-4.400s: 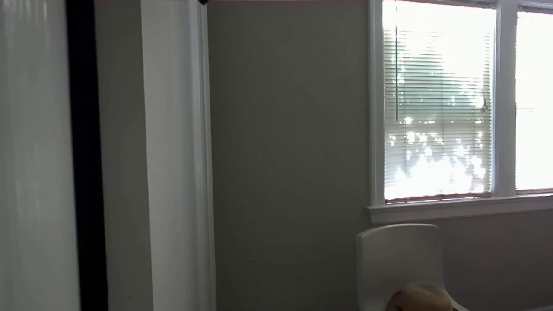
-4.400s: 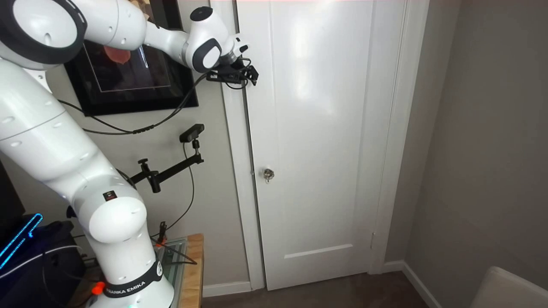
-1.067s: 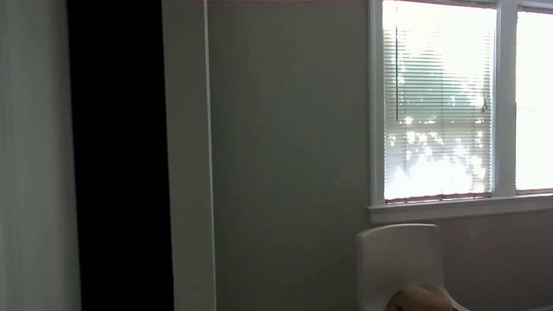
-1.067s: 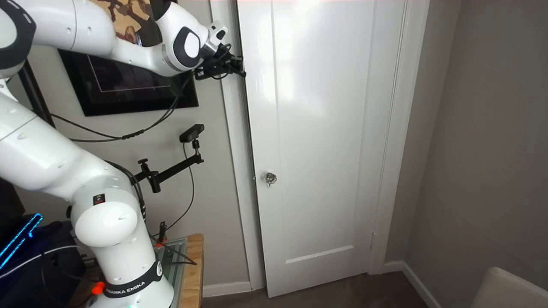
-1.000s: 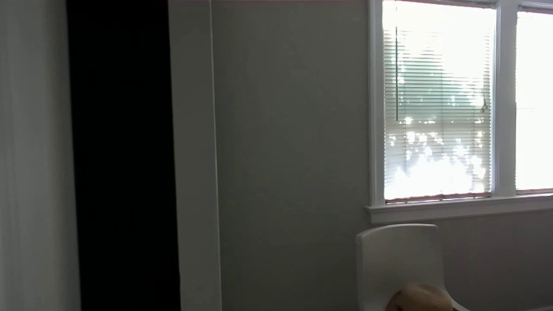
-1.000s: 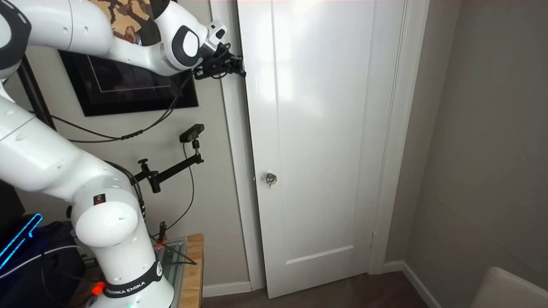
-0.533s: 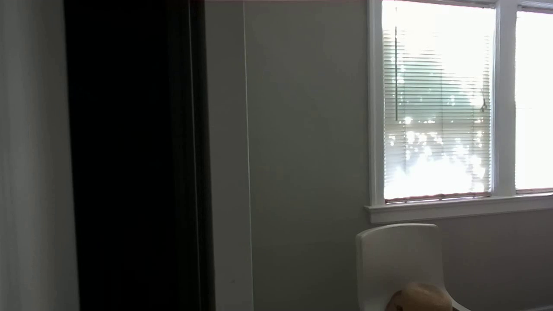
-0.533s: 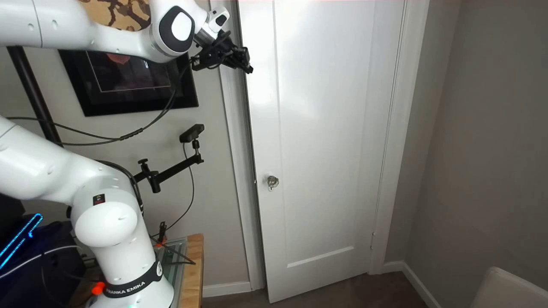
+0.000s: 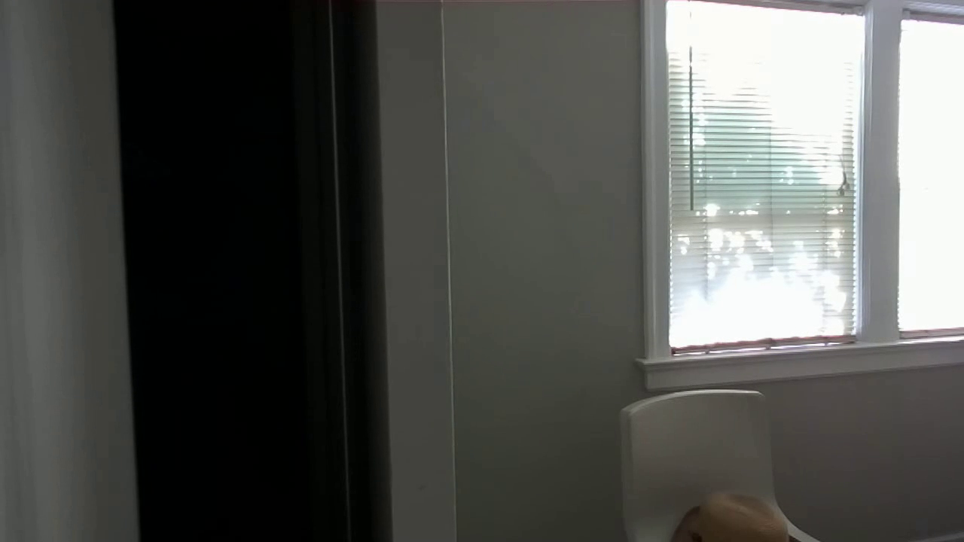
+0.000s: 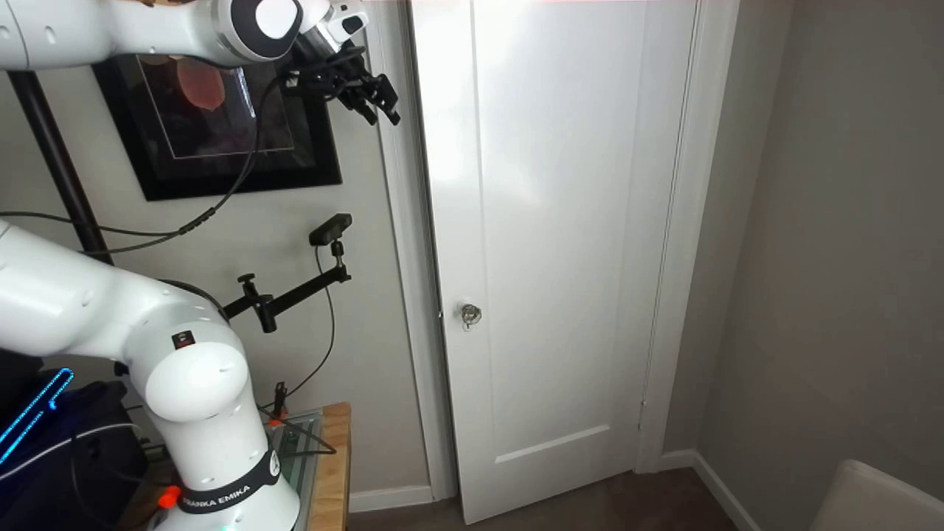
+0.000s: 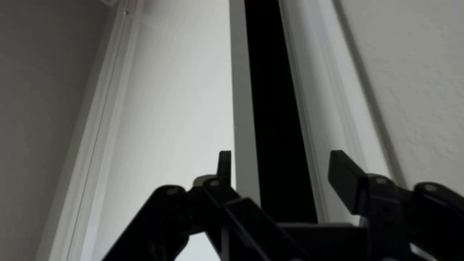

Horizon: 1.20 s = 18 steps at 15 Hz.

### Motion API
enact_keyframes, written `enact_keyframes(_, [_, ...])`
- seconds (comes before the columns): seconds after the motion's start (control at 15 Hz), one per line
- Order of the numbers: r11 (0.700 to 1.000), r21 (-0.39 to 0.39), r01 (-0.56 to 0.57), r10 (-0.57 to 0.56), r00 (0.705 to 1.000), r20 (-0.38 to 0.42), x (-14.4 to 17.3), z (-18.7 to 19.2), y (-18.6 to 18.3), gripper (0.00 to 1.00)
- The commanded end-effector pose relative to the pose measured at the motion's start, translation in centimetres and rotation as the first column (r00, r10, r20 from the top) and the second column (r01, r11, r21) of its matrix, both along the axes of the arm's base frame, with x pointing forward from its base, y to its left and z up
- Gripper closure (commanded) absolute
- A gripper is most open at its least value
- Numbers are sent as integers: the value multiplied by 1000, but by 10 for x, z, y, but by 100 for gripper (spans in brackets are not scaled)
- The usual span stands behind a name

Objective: Open the closet door.

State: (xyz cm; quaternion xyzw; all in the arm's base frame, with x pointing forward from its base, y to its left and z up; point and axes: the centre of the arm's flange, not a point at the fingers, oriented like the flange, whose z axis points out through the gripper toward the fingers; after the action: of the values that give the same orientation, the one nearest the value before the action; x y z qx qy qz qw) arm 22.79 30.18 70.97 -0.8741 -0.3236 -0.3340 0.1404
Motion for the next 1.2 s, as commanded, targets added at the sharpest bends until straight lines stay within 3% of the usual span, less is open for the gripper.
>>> enact_keyframes(0.0, [995, 33, -89, 91, 995, -50, -4, 13, 8, 0])
enact_keyframes(0.2, [973, 12, -232, 232, 972, -34, 8, 4, 23, 0])
enact_keyframes(0.47, [907, -87, -412, 408, 911, -53, 25, -10, 57, 0])
enact_keyframes(0.67, [833, -167, -527, 521, 850, -79, 29, -11, 79, 0])
enact_keyframes(0.87, [737, -243, -630, 626, 773, -104, 32, -13, 95, 0])
enact_keyframes(1.13, [633, -331, -700, 710, 695, -112, 36, -13, 108, 0])
